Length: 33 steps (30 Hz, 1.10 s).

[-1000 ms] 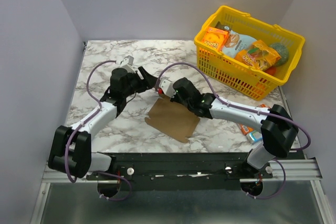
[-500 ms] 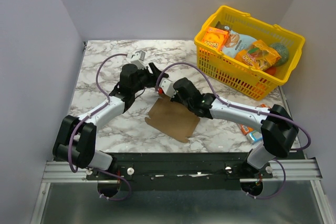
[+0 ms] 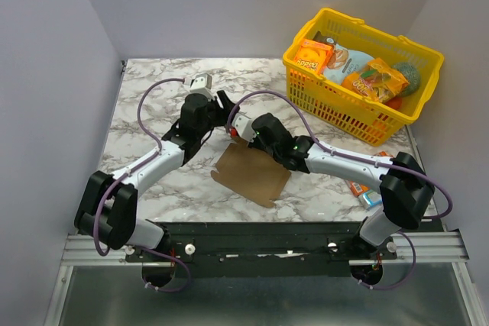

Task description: Fold the paper box

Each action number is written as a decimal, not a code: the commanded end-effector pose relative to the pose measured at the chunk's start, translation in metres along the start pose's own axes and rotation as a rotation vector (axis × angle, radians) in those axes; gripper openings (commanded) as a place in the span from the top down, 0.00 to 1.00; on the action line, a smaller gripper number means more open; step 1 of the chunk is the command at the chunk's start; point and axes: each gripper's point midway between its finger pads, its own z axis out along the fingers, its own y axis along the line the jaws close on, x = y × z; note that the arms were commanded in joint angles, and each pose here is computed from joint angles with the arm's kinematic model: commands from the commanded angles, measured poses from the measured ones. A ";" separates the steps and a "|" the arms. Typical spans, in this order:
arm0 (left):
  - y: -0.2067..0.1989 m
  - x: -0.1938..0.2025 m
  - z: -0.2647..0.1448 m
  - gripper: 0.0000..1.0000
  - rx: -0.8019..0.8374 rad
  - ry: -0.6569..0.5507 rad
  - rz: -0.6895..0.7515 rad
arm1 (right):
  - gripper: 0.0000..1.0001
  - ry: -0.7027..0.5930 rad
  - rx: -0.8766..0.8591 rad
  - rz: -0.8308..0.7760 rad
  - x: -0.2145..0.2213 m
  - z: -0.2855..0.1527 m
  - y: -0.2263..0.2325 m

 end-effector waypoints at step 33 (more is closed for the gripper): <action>-0.035 0.042 -0.005 0.34 0.200 0.130 -0.109 | 0.99 0.101 -0.103 -0.022 0.025 0.011 0.031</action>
